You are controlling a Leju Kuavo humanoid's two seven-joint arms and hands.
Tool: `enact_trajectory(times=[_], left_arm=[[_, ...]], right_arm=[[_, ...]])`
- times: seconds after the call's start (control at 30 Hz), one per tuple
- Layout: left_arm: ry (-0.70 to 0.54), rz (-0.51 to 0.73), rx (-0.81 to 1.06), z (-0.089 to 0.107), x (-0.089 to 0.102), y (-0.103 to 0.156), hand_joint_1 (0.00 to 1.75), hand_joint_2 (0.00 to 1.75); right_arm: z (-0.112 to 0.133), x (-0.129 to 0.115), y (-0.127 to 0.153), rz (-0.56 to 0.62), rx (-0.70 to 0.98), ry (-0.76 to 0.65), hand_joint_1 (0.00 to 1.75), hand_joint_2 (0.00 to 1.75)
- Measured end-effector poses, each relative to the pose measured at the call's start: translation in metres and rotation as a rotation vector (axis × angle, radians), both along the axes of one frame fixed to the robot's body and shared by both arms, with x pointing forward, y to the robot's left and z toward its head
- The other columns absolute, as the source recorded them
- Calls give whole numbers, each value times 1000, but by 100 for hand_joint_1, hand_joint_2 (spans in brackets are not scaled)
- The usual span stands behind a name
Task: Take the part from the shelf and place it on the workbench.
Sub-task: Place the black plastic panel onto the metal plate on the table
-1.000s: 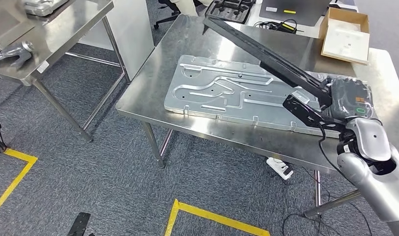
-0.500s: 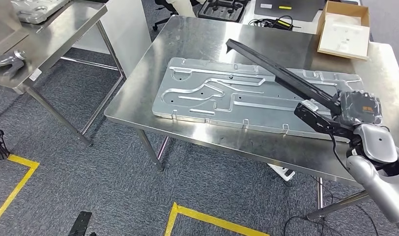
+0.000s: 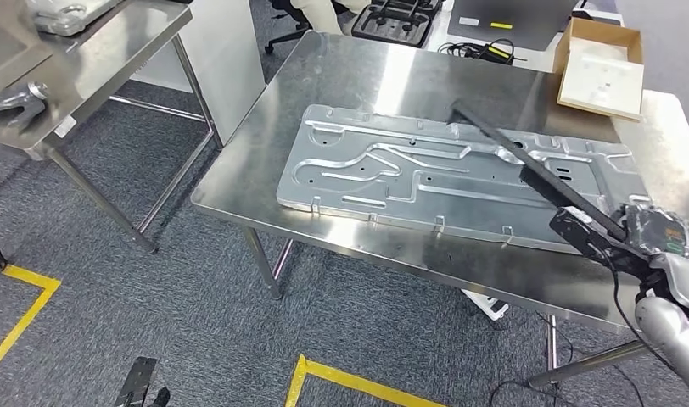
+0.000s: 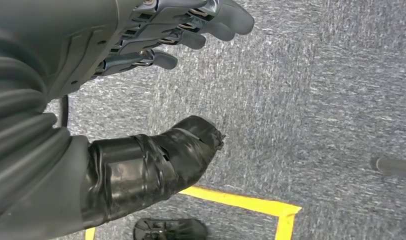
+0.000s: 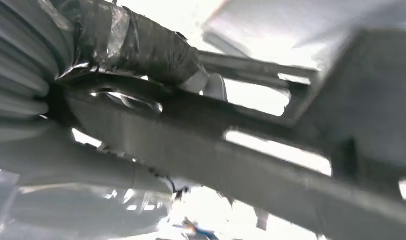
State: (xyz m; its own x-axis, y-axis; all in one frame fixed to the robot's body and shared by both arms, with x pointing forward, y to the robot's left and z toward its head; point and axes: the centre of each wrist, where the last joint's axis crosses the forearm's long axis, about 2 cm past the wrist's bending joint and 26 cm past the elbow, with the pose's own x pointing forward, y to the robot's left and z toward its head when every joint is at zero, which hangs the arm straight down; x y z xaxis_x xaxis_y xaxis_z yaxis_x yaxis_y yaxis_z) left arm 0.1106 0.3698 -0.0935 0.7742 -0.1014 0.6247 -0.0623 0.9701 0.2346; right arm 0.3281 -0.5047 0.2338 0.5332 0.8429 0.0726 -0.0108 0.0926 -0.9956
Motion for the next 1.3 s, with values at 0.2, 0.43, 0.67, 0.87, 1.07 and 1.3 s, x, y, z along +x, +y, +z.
enact_trajectory(times=[0.2, 0.43, 0.67, 0.87, 1.07, 1.3], left_arm=[[-4, 0, 2, 1, 2, 1, 0, 175], [-6, 2, 7, 1, 5, 0, 0, 175], [0, 1, 19, 1, 4, 1, 0, 0], [20, 30, 30, 2, 6, 1, 0, 0], [28, 69, 30, 2, 5, 1, 0, 0], [81, 93, 68, 2, 6, 0, 0, 0]], right_arm=[[-8, -12, -24, -85, -32, 37, 175, 175], [-10, -21, -40, -142, -72, 53, 44, 44], [-23, -36, -51, -184, -98, 91, 0, 0], [-23, -42, -58, -212, -96, 86, 0, 0], [-22, -41, -58, -217, 13, 32, 0, 0], [-3, -27, -43, -168, 79, -78, 0, 0]])
